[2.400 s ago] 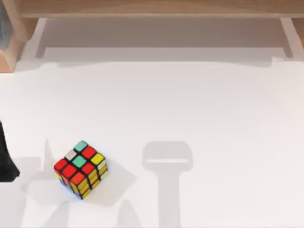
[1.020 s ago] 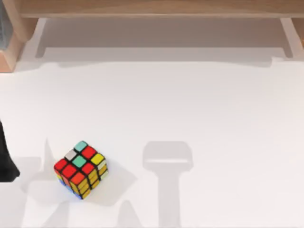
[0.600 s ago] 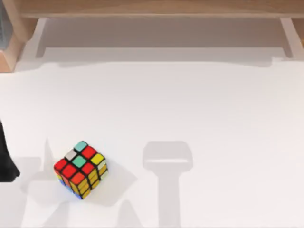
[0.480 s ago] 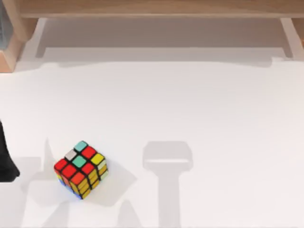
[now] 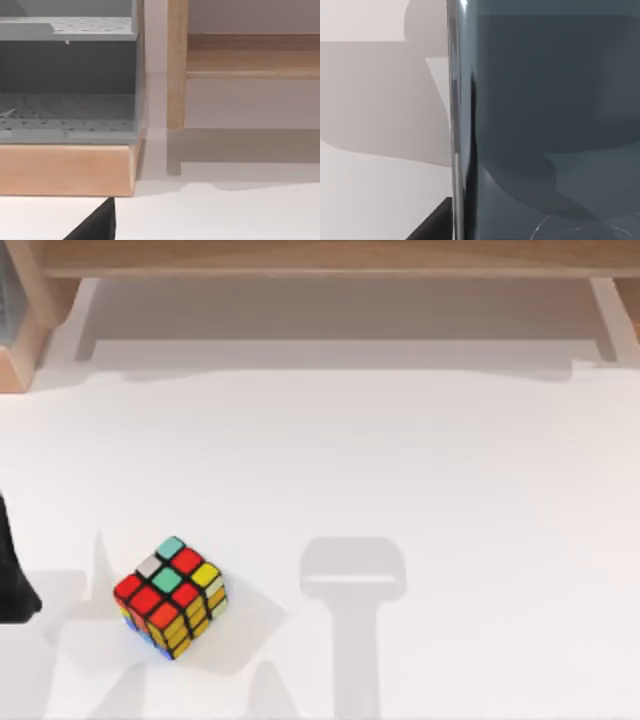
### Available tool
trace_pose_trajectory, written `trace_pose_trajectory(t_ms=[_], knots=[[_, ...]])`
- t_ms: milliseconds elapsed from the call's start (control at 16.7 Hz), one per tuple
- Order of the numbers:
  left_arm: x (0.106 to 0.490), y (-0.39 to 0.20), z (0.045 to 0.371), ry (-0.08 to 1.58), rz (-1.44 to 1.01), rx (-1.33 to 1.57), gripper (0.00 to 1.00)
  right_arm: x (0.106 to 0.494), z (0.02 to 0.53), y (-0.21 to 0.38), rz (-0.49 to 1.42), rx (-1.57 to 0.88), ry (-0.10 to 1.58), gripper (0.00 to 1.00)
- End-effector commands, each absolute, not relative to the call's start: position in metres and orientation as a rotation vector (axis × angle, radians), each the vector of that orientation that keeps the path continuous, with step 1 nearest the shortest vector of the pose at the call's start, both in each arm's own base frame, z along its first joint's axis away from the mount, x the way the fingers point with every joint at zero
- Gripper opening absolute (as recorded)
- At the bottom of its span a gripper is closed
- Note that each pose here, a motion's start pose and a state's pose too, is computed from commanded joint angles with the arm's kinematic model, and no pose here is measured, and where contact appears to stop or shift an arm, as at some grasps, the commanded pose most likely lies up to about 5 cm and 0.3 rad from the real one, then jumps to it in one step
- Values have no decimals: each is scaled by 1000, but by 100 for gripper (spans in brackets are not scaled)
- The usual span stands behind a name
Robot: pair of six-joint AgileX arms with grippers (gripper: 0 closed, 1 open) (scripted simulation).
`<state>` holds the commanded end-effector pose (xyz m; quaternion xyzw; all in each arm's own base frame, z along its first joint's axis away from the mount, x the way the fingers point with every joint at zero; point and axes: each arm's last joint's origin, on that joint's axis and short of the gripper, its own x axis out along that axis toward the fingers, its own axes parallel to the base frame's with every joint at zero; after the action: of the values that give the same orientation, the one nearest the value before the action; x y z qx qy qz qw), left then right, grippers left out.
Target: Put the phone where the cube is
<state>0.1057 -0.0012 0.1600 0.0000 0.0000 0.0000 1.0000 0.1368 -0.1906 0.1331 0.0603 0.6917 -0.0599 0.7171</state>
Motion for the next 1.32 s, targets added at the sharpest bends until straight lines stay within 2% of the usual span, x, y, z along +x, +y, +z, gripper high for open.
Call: trace_pose_trajectory(t_ms=[180, 360, 780, 1020, 1320], knots=[[106, -1, 160, 0, 0, 0, 100, 141, 142, -193, -155, 109, 1506, 0], [106, -1, 160, 0, 0, 0, 100, 162, 168, -198, -204, 50, 1438, 0], [106, -1, 160, 0, 0, 0, 100, 255, 234, -185, -235, -33, 1259, 0], [106, -1, 160, 0, 0, 0, 100, 317, 261, -142, -188, -17, 1187, 0], [106, -1, 160, 0, 0, 0, 100, 376, 272, -45, -86, 51, 1176, 0]])
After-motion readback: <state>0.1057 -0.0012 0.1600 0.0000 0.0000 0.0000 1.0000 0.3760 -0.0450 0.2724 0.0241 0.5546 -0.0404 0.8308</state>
